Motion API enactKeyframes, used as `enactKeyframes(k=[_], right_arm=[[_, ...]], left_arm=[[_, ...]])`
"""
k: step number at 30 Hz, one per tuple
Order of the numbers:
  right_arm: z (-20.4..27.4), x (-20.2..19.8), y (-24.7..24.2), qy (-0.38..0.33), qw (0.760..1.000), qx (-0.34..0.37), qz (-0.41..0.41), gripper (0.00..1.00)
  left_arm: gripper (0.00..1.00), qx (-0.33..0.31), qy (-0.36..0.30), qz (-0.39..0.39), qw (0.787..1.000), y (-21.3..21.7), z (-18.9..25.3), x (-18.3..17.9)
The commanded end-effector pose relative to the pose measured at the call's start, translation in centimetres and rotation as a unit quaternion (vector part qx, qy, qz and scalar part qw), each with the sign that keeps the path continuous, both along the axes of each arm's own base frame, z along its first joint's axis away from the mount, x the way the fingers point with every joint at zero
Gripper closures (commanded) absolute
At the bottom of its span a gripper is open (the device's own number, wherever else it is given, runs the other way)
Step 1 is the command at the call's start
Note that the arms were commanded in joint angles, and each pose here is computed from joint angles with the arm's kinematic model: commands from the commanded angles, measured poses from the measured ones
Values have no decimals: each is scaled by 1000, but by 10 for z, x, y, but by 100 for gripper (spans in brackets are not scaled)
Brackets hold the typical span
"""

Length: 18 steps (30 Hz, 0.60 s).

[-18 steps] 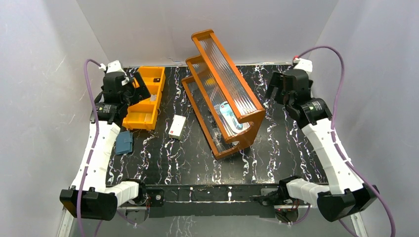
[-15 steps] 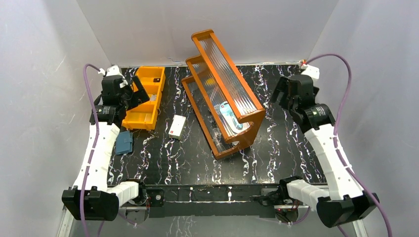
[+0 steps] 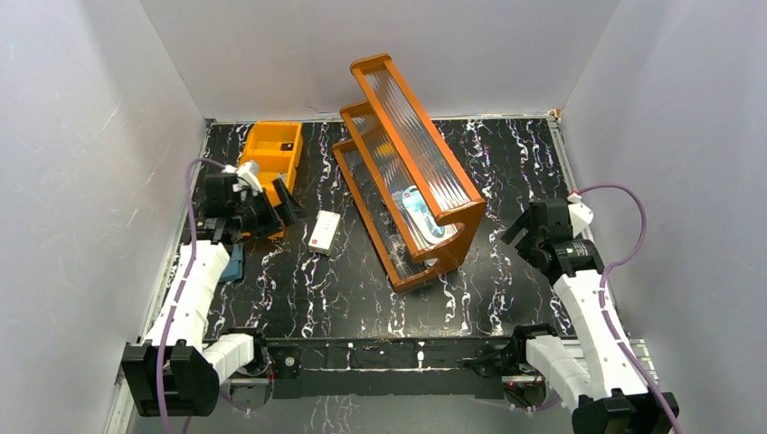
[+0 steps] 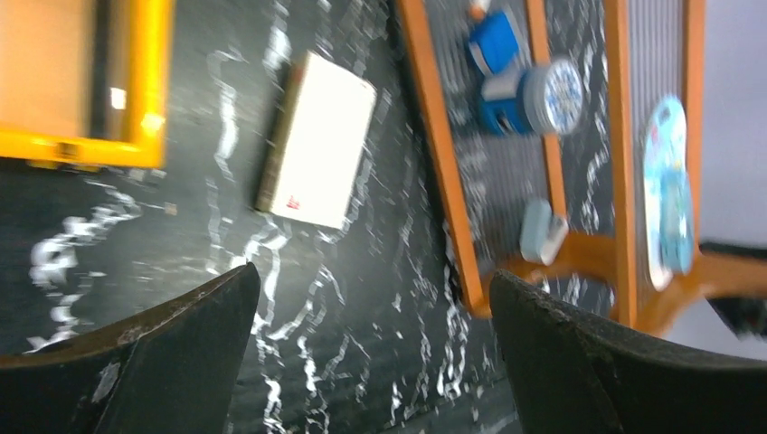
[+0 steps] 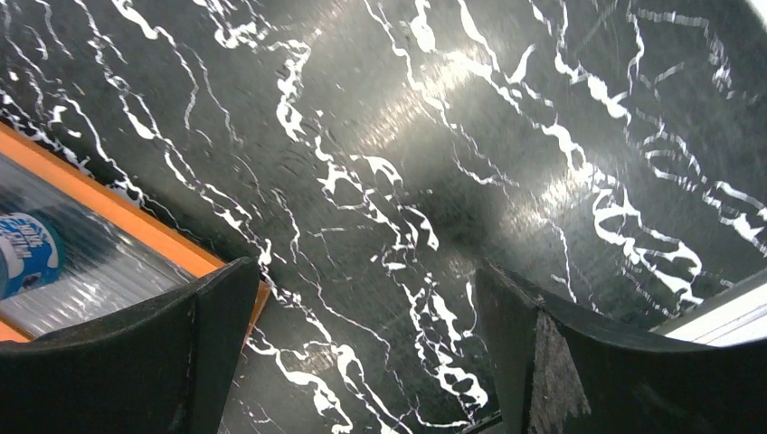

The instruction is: Take the credit cards out of the card holder

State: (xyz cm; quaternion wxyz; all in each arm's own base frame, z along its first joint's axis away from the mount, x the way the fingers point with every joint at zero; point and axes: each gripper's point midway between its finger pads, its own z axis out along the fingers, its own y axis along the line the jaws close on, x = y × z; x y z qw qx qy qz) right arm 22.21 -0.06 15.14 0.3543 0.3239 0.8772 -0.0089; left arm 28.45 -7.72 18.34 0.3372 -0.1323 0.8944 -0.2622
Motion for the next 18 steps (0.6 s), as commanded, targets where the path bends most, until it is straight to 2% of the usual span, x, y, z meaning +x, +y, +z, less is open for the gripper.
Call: enactKeyframes(k=[1, 6, 10, 13, 18], right_arm=[[-11, -14, 1, -6, 997, 46, -56, 2], [-20, -26, -1, -9, 993, 67, -95, 2], [-21, -31, -2, -19, 989, 81, -119, 2], [-18, -32, -4, -30, 988, 84, -128, 2], [-8, -32, -8, -48, 986, 82, -139, 2]], left_arm=[[3, -67, 2, -118, 991, -62, 4, -34], [5, -97, 12, -212, 972, -120, -5, -65], [5, -121, 4, -304, 945, -170, 1, -92], [6, -115, 5, -355, 928, -201, -2, -108], [13, -74, 30, -376, 923, -226, -24, -114]])
